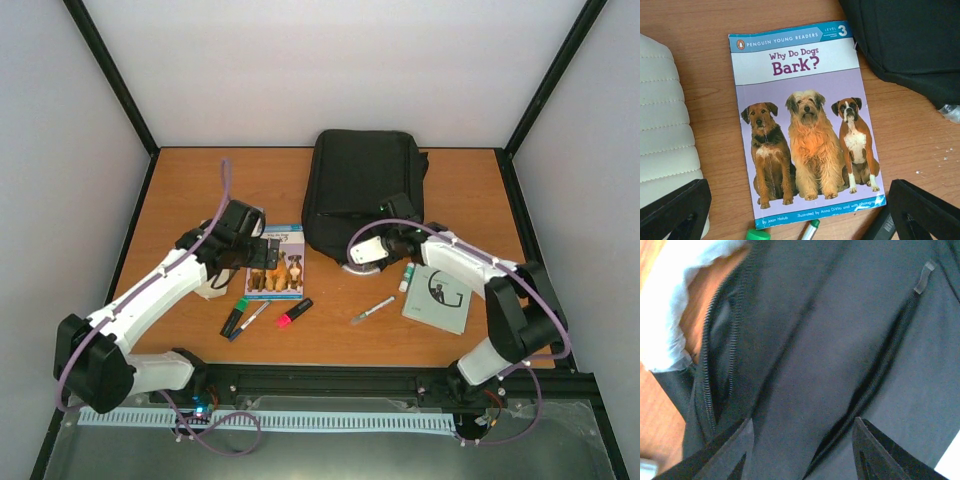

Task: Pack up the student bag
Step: Adjust the student bag at the center of the board.

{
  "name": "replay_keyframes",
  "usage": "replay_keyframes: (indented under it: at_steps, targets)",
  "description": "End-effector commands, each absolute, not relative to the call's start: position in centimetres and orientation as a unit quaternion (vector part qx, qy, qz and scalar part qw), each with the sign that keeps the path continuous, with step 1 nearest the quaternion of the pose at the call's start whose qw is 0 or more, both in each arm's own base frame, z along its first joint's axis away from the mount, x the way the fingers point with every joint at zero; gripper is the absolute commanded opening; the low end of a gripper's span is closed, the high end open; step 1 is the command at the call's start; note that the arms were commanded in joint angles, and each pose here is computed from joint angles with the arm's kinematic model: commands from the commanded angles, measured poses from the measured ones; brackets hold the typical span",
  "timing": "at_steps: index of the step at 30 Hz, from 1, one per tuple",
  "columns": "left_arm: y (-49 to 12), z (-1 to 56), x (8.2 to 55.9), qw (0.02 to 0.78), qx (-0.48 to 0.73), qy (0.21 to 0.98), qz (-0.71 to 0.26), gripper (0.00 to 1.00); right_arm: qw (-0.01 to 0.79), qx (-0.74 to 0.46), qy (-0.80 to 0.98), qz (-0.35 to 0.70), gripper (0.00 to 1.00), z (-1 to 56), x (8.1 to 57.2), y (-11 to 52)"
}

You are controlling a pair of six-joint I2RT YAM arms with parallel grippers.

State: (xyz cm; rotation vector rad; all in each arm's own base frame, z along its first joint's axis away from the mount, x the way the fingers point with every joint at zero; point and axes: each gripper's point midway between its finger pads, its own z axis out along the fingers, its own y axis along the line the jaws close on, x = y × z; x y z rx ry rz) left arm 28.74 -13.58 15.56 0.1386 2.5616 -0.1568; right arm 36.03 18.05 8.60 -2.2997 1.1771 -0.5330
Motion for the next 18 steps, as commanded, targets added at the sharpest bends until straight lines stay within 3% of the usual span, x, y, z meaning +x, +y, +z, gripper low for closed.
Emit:
replay_keyframes:
  at_steps: [1,8,13,18]
  targets:
    - [-14.7,16.2,29.4,0.290,0.055,0.952,-0.085,1.00,0.300,-0.792,0.518,-0.120,0.62,13.7,34.6,18.7]
    - [-17.8,16.9,31.6,0.287,0.007,0.945,-0.158,1.00,0.379,-0.586,0.716,0.015,0.72,18.7,33.8,18.4]
    - [-20.1,17.4,36.7,0.304,-0.012,0.939,-0.157,1.00,0.419,-0.365,0.830,0.052,0.80,20.5,36.7,13.3]
    - [-22.9,16.9,42.3,0.302,-0.005,0.942,-0.145,0.99,0.398,-0.200,0.890,0.096,0.83,18.7,39.8,6.8]
